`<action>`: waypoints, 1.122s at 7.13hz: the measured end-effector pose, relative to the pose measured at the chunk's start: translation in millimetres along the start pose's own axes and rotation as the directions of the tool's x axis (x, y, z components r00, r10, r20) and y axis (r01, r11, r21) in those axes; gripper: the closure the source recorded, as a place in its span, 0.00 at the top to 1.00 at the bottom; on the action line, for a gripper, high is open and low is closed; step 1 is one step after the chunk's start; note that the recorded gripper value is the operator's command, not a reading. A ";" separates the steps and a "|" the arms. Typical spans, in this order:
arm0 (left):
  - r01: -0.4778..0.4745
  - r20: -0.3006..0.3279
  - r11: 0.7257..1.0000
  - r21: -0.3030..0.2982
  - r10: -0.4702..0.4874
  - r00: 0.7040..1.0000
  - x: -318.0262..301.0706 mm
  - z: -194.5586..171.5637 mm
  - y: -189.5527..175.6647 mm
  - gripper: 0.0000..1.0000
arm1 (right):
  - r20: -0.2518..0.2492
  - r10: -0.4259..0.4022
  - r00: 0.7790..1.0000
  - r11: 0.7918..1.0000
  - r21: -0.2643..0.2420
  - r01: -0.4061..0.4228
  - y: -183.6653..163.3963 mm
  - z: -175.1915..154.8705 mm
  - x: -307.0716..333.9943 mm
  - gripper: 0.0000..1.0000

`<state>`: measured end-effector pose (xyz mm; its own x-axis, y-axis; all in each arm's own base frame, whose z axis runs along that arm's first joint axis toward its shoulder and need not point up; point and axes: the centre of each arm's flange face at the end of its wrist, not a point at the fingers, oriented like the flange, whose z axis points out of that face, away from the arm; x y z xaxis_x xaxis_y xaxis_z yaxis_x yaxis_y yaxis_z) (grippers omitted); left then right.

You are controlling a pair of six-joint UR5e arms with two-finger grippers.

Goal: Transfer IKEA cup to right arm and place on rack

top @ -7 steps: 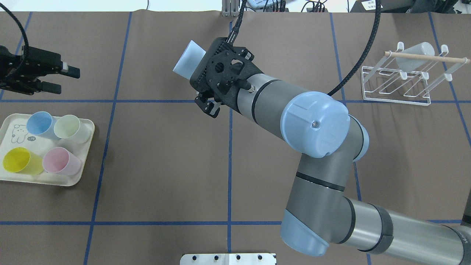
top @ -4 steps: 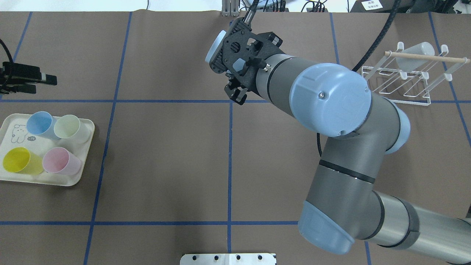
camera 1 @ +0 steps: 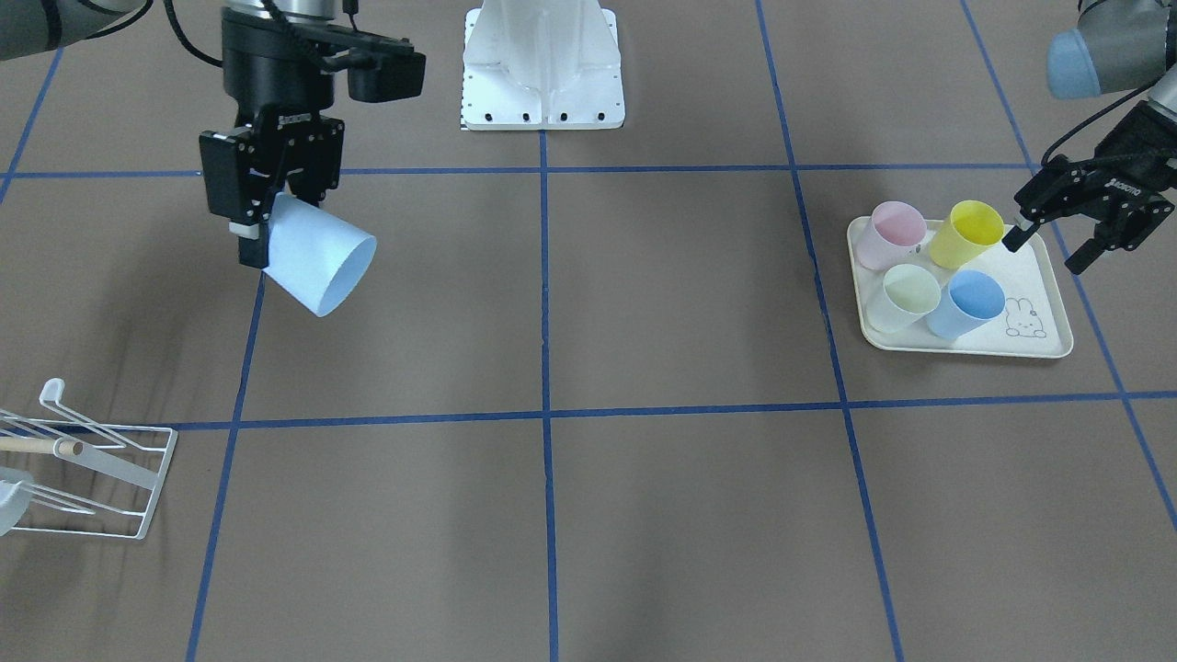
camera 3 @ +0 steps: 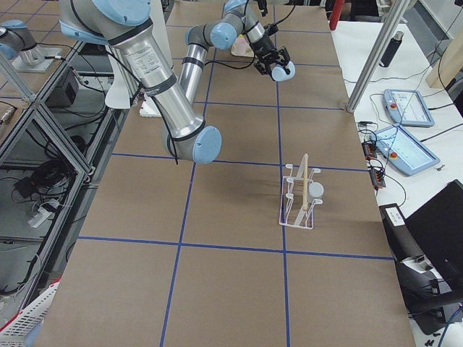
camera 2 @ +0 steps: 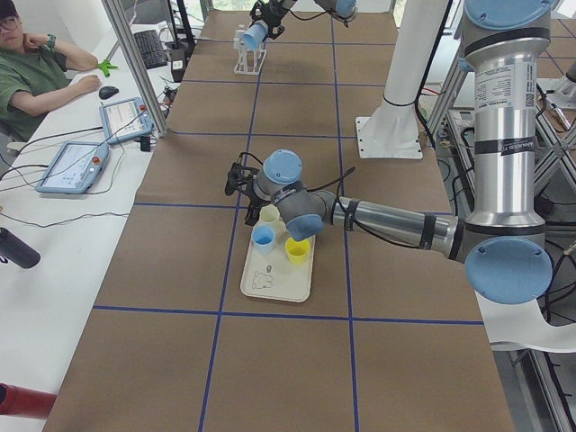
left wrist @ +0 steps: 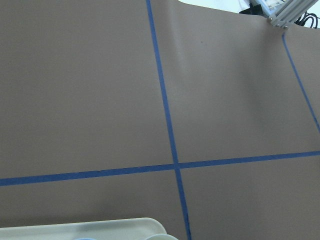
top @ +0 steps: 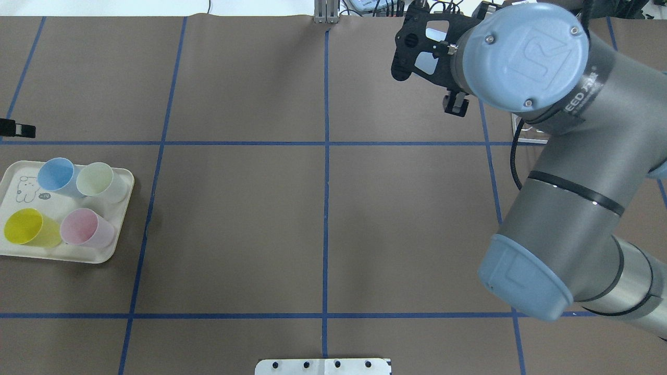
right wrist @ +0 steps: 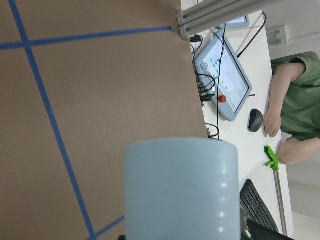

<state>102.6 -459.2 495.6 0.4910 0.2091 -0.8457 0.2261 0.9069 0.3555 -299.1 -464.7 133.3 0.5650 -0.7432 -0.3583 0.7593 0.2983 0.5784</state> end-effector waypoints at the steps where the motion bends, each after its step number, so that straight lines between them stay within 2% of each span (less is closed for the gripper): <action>1: -0.042 0.021 0.999 0.001 0.042 0.999 -19.8 -3.8 -0.1 1.00 | 0.006 -0.108 0.994 0.989 -0.096 0.108 19.1 5.9 11.0 0.44; 2: -0.072 0.037 0.997 -0.002 0.072 0.997 -45.0 -11.2 -1.3 1.00 | 0.017 -0.231 0.973 0.954 -0.192 0.230 35.3 11.2 19.2 0.44; 3: -0.086 0.034 0.996 -0.011 0.086 0.996 -72.5 -21.8 -1.9 1.00 | 0.037 -0.346 0.937 0.898 -0.276 0.343 47.9 17.4 23.1 0.47; 4: -0.090 0.017 0.996 -0.017 0.090 0.996 -97.4 -34.8 -2.5 1.00 | 0.071 -0.446 0.892 0.828 -0.346 0.442 61.2 27.5 23.0 0.55; 6: -0.088 0.003 0.996 -0.013 0.088 0.996 -119.3 -49.5 -2.7 1.00 | 0.165 -0.589 0.791 0.680 -0.427 0.596 91.8 56.4 13.4 0.57; 7: -0.087 0.002 0.996 -0.012 0.087 0.996 -122.0 -51.2 -2.9 1.00 | 0.214 -0.620 0.755 0.626 -0.446 0.640 107.5 71.8 5.5 0.57; 8: -0.086 0.002 0.996 -0.012 0.086 0.996 -122.9 -52.0 -2.9 1.00 | 0.258 -0.634 0.729 0.585 -0.456 0.670 120.9 85.2 -2.0 0.57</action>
<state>-2.2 -468.5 577.8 0.5101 0.2858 -0.8113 0.1733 0.8897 0.4224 -235.9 -478.2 266.3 -0.1529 -0.8853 -0.4391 0.9705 -0.0507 -0.2357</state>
